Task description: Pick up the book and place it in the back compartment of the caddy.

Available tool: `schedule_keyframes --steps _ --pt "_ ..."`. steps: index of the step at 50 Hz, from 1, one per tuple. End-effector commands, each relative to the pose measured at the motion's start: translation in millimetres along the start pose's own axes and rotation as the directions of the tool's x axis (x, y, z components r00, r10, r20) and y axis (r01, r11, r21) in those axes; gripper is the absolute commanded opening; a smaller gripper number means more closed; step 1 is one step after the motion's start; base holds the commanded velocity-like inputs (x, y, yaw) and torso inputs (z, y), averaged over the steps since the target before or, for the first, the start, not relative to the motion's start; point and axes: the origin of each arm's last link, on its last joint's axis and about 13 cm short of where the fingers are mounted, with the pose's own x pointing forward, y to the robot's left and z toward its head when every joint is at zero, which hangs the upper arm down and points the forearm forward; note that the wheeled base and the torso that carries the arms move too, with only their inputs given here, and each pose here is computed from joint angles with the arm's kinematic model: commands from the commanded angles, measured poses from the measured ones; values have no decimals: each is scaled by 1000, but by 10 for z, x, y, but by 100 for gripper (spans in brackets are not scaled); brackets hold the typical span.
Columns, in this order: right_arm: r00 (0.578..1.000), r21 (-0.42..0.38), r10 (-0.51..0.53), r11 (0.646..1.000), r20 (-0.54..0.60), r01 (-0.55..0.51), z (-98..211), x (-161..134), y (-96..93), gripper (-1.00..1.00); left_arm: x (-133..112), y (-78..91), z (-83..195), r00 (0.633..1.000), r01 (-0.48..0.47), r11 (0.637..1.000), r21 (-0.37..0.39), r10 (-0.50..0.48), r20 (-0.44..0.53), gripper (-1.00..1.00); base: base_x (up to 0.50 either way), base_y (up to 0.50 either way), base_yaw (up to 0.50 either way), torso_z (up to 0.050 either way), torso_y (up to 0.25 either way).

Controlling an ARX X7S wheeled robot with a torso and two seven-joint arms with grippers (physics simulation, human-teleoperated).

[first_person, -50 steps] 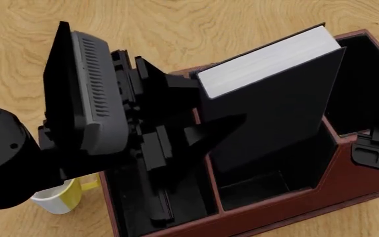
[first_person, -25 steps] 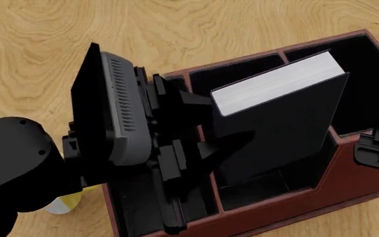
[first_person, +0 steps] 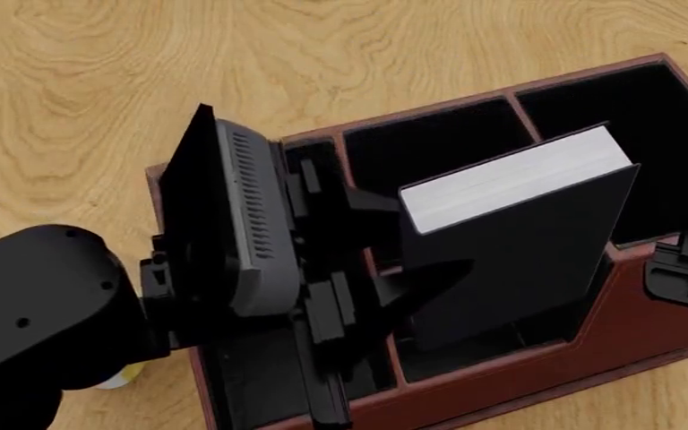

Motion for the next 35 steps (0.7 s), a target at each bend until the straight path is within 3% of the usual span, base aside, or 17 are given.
schedule_keyframes --steps 1,35 --pt "1000 -2 0 1000 -1 0 -5 1 5 100 23 4 12 999 12 1000 -26 -11 36 -100 0 0 0 0 0" --pt "1000 -6 -7 1000 -7 7 -23 -7 -10 100 93 108 -229 1000 9 1000 -23 -9 -4 -100 0 0 0 1 1"
